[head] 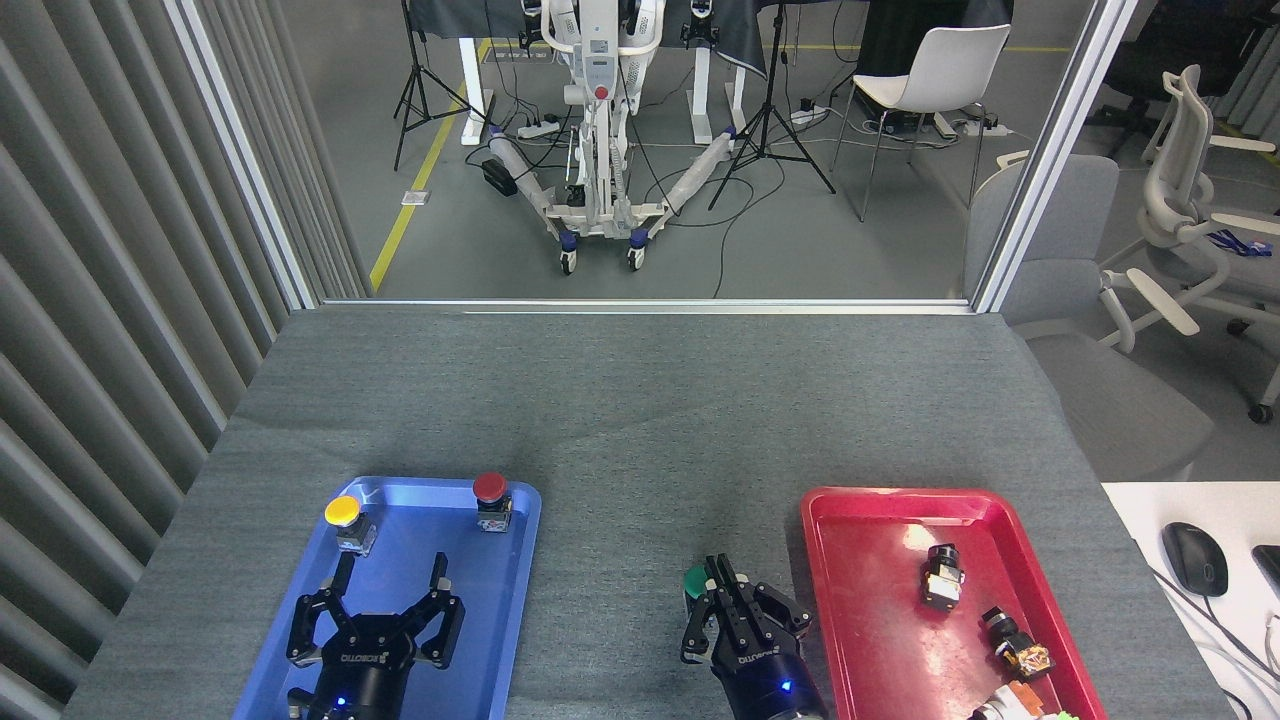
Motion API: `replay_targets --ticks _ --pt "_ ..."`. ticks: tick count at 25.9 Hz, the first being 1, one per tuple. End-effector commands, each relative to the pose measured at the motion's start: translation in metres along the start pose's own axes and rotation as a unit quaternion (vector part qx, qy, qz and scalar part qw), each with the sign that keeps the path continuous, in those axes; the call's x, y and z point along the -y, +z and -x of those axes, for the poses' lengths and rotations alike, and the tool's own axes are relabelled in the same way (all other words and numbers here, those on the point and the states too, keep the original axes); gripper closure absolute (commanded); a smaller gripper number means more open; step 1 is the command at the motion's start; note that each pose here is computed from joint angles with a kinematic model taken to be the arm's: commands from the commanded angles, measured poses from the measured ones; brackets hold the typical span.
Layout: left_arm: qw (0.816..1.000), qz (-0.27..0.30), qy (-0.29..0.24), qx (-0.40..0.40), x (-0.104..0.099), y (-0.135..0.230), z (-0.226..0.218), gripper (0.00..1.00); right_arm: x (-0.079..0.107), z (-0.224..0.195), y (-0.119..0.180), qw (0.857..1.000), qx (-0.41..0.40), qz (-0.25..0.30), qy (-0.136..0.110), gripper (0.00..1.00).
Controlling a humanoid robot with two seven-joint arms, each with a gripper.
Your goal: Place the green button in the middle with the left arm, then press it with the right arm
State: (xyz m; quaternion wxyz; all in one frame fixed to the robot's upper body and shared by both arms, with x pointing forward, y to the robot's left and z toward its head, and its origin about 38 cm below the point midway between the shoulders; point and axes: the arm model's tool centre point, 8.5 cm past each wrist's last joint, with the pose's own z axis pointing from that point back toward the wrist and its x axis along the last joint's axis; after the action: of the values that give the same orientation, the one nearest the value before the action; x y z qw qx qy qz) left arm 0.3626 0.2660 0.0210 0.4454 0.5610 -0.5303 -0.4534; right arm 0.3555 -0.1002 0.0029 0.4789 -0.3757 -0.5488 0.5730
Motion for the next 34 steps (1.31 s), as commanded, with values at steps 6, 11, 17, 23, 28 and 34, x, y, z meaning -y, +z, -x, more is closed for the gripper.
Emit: replay_targets --ticks 6,11,17,23,28,34 --pt "0.993 0.010 0.069 -0.091 -0.002 0.002 0.056 0.01 -0.020 -0.007 -0.002 1.000 0.007 -0.027 -0.005 0.82" --pt "0.996 0.052 0.053 -0.049 -0.001 -0.004 0.073 0.01 -0.026 -0.011 -0.003 0.999 0.014 -0.036 0.002 0.82" --pt "0.993 0.098 0.054 -0.035 0.000 -0.008 0.082 0.01 -0.024 -0.012 -0.004 0.999 0.014 -0.031 0.002 0.82" --pt "0.991 0.113 0.049 -0.049 0.007 -0.002 0.087 0.01 0.010 -0.011 -0.009 0.999 0.012 0.034 0.002 0.81" --pt "0.988 0.108 0.029 -0.110 0.002 -0.002 0.106 0.01 0.036 -0.004 -0.009 0.997 0.002 0.071 0.003 0.54" --pt "0.989 0.110 0.030 -0.097 0.002 -0.001 0.107 0.01 0.040 0.038 0.011 0.995 -0.051 0.083 -0.004 0.00"
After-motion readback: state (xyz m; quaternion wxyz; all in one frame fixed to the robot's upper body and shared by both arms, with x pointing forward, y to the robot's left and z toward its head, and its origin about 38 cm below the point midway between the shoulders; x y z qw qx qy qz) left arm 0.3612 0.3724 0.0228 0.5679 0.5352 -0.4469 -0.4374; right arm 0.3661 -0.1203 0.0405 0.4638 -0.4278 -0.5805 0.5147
